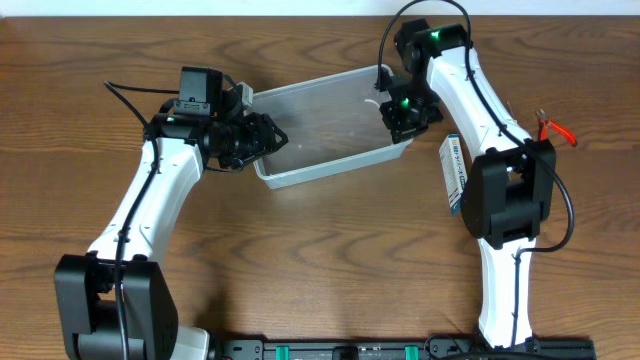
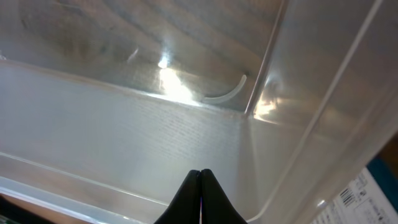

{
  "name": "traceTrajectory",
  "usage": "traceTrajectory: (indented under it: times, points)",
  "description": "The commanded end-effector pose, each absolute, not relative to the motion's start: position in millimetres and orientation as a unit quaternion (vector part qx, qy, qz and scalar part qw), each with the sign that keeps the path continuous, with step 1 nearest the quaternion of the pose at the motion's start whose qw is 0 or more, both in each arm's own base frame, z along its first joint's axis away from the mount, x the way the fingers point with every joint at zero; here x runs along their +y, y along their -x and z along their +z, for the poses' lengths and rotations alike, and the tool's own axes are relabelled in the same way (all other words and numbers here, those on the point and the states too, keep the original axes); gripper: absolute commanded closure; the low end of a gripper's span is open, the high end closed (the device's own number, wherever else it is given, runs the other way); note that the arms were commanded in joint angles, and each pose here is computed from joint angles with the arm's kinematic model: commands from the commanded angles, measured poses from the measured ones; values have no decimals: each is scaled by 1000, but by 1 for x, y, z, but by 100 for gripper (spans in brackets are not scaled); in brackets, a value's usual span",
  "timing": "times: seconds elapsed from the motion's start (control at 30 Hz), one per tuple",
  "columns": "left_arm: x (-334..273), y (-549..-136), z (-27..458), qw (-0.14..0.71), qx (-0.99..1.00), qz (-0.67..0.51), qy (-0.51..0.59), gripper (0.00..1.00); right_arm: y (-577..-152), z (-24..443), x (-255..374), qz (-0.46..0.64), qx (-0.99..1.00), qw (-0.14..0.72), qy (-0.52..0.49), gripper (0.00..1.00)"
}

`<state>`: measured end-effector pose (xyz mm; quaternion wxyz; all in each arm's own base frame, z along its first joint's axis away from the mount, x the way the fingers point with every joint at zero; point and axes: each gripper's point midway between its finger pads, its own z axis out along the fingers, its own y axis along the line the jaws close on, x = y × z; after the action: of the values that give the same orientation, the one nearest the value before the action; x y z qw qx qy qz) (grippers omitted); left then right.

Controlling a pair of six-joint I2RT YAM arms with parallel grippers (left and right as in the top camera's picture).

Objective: Pack container
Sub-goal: 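Rotate the box with both grippers to square it with the table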

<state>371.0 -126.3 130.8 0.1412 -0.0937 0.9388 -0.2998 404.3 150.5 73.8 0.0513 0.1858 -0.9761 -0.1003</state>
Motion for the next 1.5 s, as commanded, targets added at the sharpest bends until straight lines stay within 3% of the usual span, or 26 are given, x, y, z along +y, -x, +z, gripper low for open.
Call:
traceTrajectory:
  times: [0.0,1.1,1.23,1.37,1.47]
  points:
    - [-129,-373,138,150,936,-307,82,43,-398,87,153,-98,-980,51,-169,96]
    - [-129,-378,140,162,934,-309,79,43,-366,90,168,-88,-975,103,-175,94]
    - [-129,-378,140,162,934,-309,79,43,-373,89,174,-90,-976,85,-181,85]
    - [-129,-378,140,162,934,-309,79,43,-390,91,180,-97,-977,48,-184,69]
    - [-129,-378,141,162,934,-309,79,43,-405,102,184,-102,-976,14,-192,66]
